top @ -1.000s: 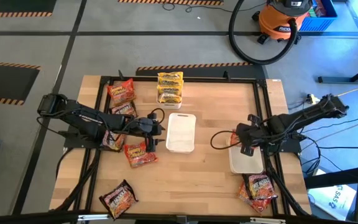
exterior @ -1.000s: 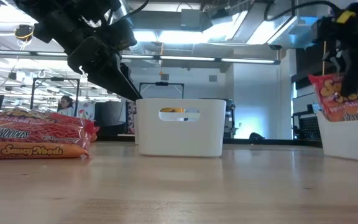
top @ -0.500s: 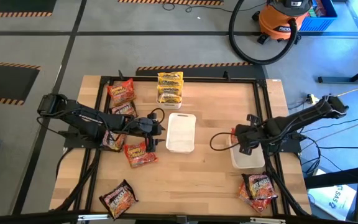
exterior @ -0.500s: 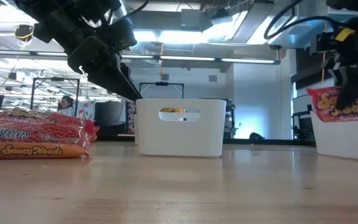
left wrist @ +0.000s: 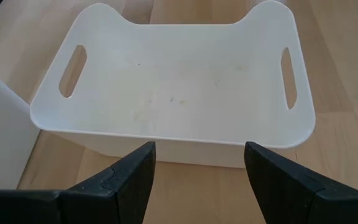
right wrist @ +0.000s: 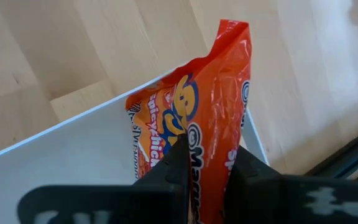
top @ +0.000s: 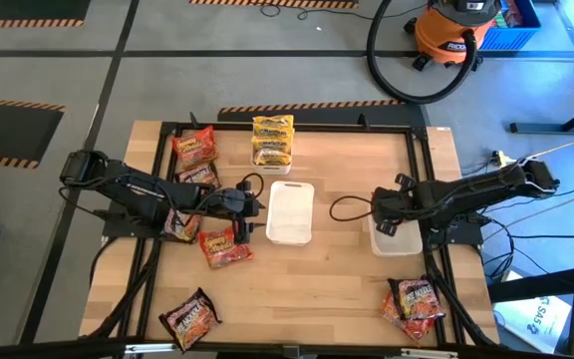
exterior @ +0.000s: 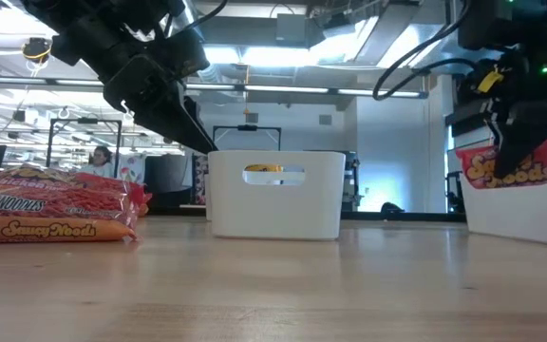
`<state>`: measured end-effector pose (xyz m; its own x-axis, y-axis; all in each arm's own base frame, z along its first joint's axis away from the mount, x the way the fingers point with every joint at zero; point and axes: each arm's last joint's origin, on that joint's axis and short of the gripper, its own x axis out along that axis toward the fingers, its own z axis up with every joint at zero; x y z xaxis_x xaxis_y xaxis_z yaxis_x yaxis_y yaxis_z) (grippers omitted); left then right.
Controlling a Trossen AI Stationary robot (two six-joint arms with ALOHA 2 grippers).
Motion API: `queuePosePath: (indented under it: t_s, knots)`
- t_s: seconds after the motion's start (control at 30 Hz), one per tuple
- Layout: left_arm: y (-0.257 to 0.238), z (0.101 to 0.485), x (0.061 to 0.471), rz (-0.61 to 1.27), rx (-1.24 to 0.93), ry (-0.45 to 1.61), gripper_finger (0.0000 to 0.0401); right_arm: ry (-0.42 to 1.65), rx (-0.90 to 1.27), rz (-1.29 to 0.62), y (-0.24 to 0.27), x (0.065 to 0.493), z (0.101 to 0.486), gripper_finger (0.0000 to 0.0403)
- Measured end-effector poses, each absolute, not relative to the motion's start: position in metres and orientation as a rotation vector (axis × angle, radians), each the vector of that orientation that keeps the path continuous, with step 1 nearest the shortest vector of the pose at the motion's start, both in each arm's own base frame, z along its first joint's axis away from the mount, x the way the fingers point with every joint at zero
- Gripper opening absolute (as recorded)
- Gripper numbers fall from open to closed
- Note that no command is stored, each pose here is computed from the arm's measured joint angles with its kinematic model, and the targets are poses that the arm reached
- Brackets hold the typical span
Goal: Sort Maruchan noodles
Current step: Put the orange noodle pack into the bottom right white bin
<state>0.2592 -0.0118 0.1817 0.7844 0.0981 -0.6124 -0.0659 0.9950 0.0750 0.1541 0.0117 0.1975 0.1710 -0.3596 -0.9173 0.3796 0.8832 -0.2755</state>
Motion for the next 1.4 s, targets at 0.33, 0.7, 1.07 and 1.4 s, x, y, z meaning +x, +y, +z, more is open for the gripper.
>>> queuePosePath:
  t_s: [0.33, 0.7, 1.07, 1.4]
  knots:
    - [-0.012, 0.181, 0.259, 0.080, 0.048, 0.666, 0.0240, 1.295, 0.010, -0.528, 0.012, 0.156, 0.196, 0.0035]
    - [-0.012, 0.181, 0.259, 0.078, 0.047, 0.667, 0.0240, 1.287, 0.010, -0.530, 0.012, 0.157, 0.196, 0.0137]
    - [-0.012, 0.182, 0.259, 0.077, 0.051, 0.663, 0.0239, 1.300, 0.086, -0.462, 0.016, 0.162, 0.218, 0.0181]
    - [-0.012, 0.183, 0.260, 0.077, 0.050, 0.650, 0.0239, 1.142, 0.272, -0.395, 0.021, 0.179, 0.266, 0.0182]
